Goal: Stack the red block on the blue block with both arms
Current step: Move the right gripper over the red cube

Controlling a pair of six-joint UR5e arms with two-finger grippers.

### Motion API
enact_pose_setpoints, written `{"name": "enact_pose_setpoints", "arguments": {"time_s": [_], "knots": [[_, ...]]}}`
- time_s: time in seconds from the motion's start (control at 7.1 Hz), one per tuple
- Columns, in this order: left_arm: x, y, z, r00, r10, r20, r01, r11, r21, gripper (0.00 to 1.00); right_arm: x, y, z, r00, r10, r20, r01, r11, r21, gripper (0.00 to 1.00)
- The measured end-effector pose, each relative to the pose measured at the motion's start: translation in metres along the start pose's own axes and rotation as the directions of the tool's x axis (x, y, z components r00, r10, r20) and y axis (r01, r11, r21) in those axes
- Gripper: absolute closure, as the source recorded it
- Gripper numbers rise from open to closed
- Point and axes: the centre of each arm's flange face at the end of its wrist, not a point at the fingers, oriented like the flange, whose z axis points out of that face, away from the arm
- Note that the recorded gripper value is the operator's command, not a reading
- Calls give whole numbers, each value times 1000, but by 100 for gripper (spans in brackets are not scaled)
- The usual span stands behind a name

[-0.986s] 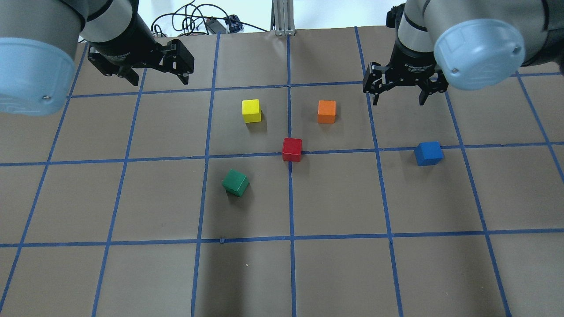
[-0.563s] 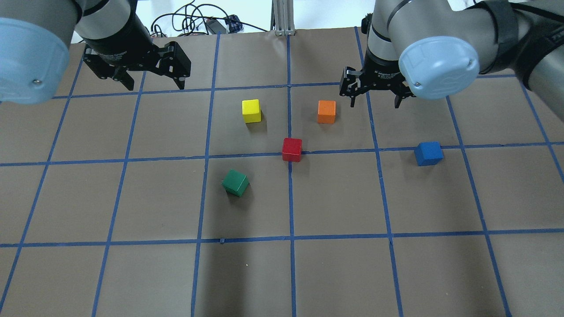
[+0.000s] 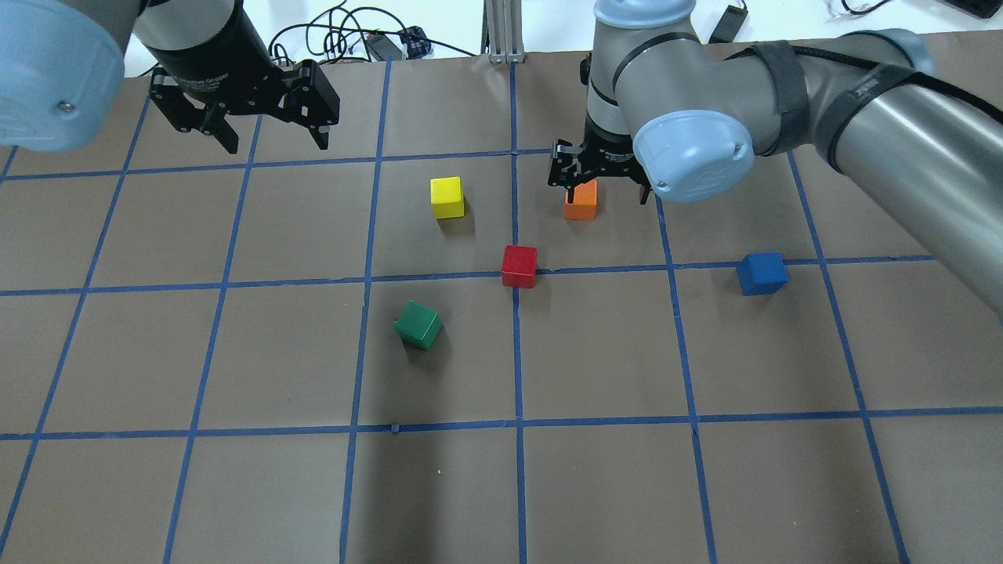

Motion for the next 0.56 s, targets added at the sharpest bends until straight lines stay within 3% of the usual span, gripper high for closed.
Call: {"name": "enact_pose_setpoints", "arguments": {"time_s": [0.28,0.56], "knots": [[0,1,0,1000,-9,-1,9,1000,-5,0,-12,-4,18,999,1,37,0,1000,-14,0],[0,2,-1,1000,-7,-1,7,1000,-7,0,-24,-3,37,999,-10,38,11,999,-34,0]]}}
